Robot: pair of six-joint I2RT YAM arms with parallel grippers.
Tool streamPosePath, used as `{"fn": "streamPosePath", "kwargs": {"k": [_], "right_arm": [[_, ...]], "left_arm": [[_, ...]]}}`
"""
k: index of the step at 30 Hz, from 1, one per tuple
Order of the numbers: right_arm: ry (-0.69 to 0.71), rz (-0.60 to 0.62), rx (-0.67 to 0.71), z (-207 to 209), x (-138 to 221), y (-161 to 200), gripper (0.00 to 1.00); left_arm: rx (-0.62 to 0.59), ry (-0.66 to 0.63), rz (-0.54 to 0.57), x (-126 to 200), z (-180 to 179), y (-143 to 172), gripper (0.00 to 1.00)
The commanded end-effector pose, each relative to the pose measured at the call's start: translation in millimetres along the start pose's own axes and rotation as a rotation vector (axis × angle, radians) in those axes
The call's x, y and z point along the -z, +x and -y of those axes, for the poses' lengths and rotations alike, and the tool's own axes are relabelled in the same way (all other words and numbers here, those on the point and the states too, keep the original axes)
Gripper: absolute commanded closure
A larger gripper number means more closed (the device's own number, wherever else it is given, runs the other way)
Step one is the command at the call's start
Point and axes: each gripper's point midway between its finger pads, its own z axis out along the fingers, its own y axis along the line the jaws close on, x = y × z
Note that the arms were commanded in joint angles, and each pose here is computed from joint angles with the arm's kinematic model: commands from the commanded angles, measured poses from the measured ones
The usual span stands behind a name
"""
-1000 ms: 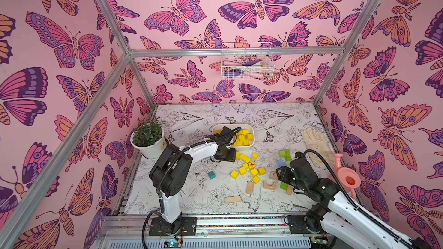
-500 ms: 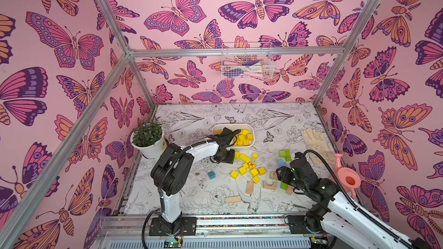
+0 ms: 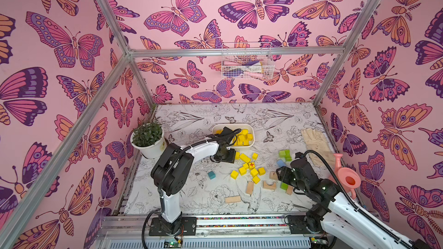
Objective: Pick out the yellow building blocks
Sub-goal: Pick up the building block from the center of the board.
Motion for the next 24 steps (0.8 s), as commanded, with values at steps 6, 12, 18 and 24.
{"fn": "streamPosePath", "kwargs": {"k": [6, 12, 18, 24], "right_arm": [[0.0, -0.003, -0.009, 2.7, -1.3, 1.1, 0.41], [-0.001, -0.001, -0.013, 3.3, -0.8, 0.6, 0.41], [-0.005, -0.004, -0.017, 3.0, -1.7, 0.9, 0.41], [-0.008, 0.0, -0.018, 3.0, -1.2, 0.3, 0.41]], "left_arm": [[-0.011, -0.02, -0.026, -6.9, 3.6, -4.2, 0.45], [-0.013, -0.026, -0.035, -8.5, 5.0, -4.3, 0.57], [-0.017, -0.039, -0.038, -7.1, 1.1, 1.1, 0.63], [-0.025, -0.046, -0.035, -4.1, -1.6, 4.6, 0.65]]}}
